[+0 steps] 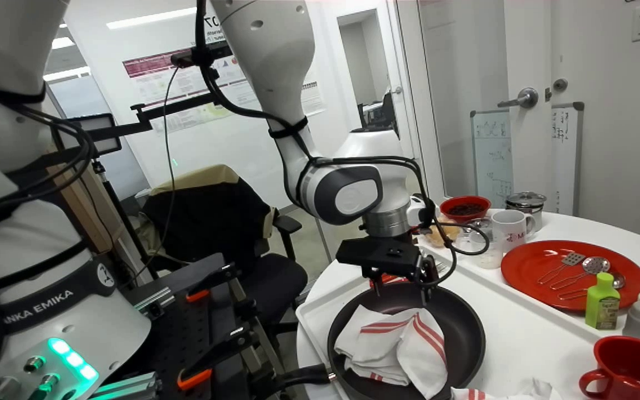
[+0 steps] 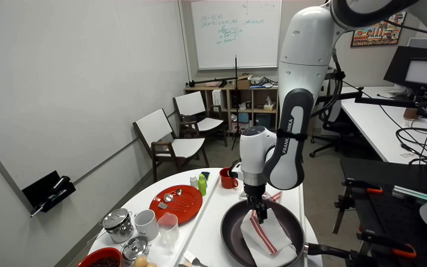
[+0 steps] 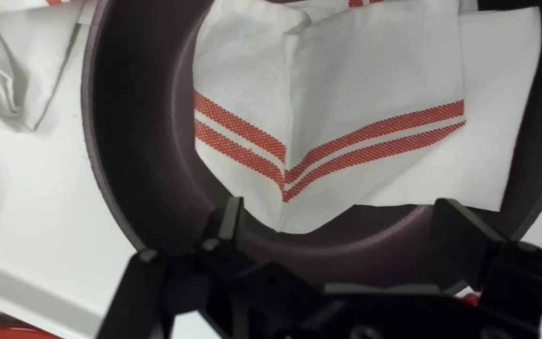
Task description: Use the red and white towel to wipe the pan
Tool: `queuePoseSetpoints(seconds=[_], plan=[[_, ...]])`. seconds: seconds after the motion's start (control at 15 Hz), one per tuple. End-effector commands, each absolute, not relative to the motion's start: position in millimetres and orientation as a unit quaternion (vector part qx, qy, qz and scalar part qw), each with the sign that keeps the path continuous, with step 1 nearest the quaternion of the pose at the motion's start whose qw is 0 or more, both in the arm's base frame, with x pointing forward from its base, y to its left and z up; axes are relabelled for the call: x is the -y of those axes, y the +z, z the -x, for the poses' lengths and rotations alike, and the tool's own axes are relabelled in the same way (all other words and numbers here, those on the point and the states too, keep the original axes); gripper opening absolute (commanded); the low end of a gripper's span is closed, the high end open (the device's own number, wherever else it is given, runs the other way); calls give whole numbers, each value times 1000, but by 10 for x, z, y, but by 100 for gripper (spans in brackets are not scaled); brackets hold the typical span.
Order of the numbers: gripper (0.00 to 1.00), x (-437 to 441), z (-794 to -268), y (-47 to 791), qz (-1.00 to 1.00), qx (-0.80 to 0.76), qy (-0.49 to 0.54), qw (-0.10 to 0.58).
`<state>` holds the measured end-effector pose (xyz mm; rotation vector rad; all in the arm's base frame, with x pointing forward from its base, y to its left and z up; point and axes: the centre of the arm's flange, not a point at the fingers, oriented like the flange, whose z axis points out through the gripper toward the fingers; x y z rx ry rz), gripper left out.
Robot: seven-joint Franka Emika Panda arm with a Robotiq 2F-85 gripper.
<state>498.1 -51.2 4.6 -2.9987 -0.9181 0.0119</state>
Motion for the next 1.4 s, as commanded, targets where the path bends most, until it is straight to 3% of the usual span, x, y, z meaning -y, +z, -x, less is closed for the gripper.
queuePoseSetpoints(seconds=[0.0,0.6,0.67,0.73,0.87,1.33], plan=[[100,558,-5122,-232,948,319,0,-15],[100,515,-5217,-688,937,348,19,-21],[75,518,-5229,-718,936,350,19,-22],[74,522,-5239,-745,936,351,20,-23],[60,536,-5259,-785,936,350,20,-24],[6,627,-5326,-906,939,341,26,-29]])
